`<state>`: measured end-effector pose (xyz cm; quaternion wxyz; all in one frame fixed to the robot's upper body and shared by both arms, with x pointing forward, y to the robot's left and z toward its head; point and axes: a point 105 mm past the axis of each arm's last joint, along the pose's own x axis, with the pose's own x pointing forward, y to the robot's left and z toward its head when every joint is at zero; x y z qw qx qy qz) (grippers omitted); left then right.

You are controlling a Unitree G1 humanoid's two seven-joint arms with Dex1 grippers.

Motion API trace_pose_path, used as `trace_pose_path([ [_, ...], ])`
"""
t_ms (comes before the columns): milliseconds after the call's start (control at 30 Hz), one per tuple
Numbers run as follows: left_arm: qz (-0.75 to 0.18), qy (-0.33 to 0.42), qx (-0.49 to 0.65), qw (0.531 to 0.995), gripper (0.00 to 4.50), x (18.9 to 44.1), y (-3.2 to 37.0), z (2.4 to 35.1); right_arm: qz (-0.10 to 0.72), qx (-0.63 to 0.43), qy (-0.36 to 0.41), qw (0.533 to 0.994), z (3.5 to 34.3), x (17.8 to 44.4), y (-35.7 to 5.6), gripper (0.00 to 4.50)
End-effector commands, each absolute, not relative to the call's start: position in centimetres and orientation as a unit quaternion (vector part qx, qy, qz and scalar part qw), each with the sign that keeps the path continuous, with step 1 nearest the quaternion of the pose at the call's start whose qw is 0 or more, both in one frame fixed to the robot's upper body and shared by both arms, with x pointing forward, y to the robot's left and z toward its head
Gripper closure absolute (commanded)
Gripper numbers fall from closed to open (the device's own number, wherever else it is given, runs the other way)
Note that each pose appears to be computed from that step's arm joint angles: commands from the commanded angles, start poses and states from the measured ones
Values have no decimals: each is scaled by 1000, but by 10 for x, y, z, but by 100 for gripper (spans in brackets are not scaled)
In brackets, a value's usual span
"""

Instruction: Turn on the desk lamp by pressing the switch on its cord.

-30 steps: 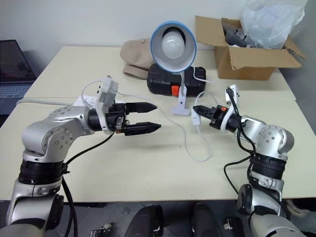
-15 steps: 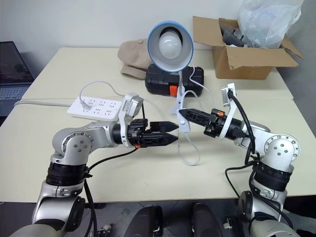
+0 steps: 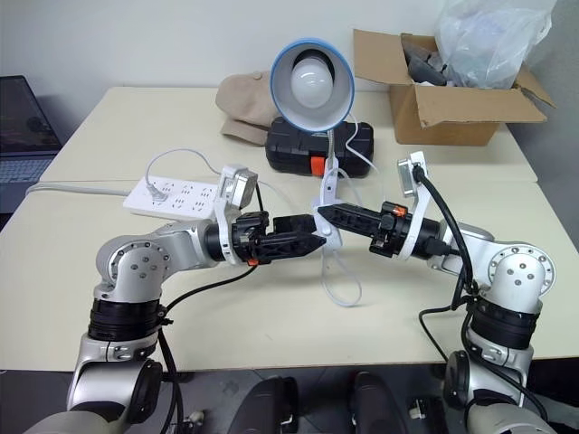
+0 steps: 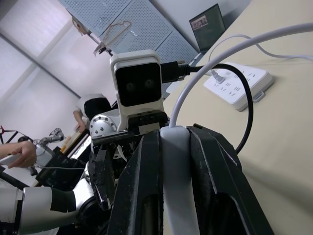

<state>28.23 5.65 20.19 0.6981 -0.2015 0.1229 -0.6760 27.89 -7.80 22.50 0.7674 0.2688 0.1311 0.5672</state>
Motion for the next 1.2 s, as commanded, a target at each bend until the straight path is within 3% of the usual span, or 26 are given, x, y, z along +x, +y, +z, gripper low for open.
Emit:
trace_pose_path([
  [33,-690,108,-200,687,0,278,53,209,581,270,111,760,236,274,-77,410],
  [233,-692,106,-202,685,0,280,50,208,586,269,111,756,238,272,-74,410],
  [467,-694,98,-221,678,102,282,47,211,587,268,111,756,239,270,-72,410],
  [967,-700,105,-220,671,385,279,47,203,588,271,108,754,245,270,-71,410],
  [1200,-701,100,-217,672,396,279,47,203,590,273,107,752,247,270,-70,410],
])
